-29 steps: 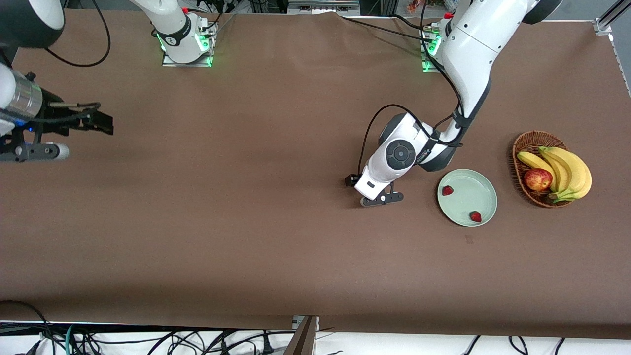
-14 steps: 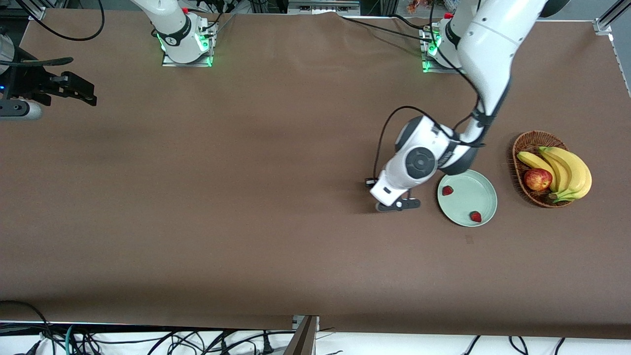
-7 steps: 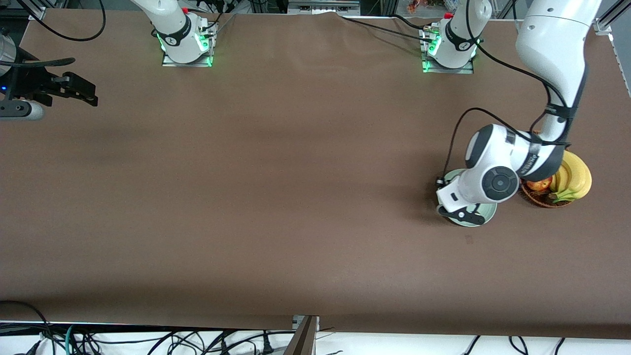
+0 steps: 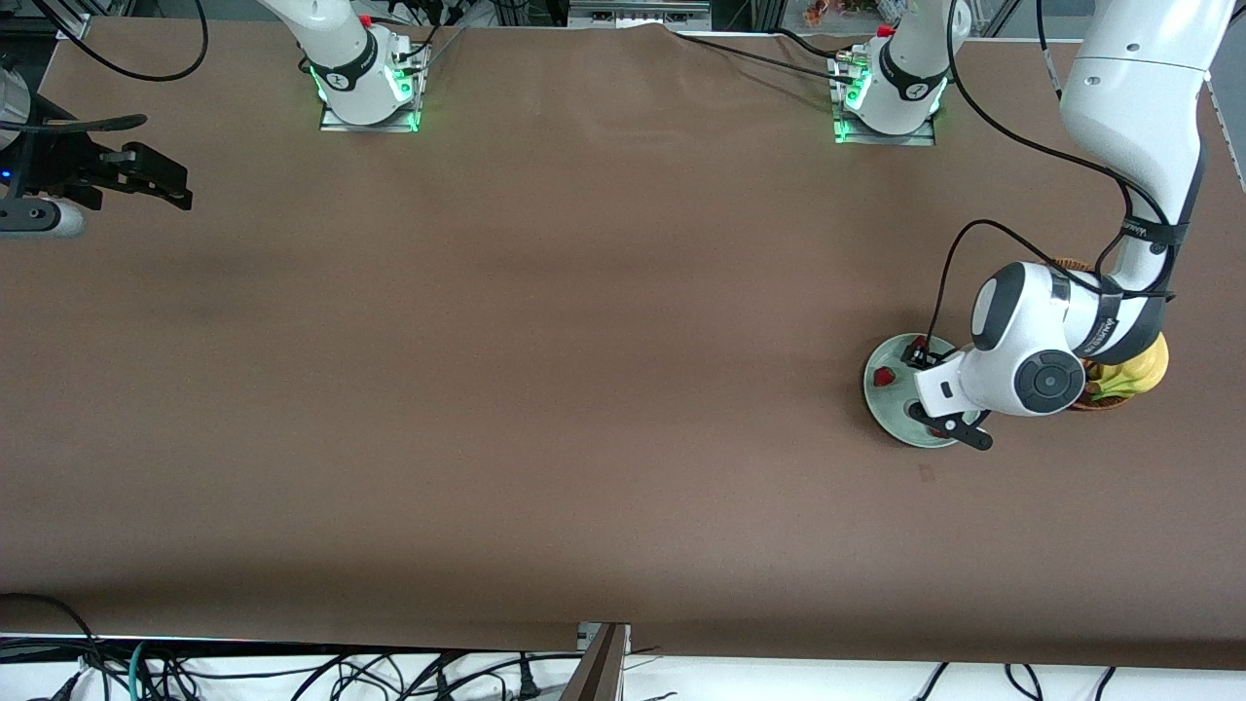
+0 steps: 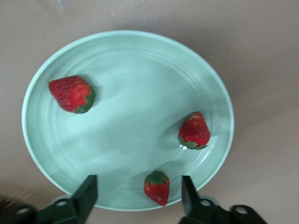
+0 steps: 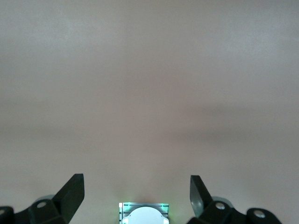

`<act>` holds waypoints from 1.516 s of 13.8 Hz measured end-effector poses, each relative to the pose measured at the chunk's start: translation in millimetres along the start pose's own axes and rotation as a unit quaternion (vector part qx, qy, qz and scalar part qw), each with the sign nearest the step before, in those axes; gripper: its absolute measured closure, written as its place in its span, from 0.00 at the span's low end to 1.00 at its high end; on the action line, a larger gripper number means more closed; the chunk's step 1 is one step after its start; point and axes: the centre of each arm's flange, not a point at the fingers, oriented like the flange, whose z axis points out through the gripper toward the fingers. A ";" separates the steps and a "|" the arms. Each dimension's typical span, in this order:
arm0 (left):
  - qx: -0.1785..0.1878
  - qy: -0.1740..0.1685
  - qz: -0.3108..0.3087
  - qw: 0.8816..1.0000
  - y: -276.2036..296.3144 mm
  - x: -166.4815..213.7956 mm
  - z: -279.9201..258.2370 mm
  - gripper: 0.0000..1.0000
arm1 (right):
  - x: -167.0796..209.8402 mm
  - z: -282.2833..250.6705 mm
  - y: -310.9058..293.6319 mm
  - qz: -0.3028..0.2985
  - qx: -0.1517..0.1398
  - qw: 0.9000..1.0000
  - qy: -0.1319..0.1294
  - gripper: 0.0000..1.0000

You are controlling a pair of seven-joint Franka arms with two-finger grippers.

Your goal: Collect all strawberries into plate

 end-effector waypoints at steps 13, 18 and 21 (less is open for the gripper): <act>0.055 0.075 -0.041 0.995 10.6 -89.4 -299.4 0.00 | 0.5 0.8 -4.1 -0.004 0.000 1.000 -0.001 0.00; 0.011 0.151 -0.117 0.982 31.9 -150.4 -358.0 0.00 | 1.0 1.4 -4.1 -0.004 0.000 1.000 -0.002 0.00; 0.001 0.186 -0.150 0.971 29.7 -173.7 -333.5 0.00 | 1.0 1.5 -4.1 -0.004 0.000 1.000 -0.002 0.00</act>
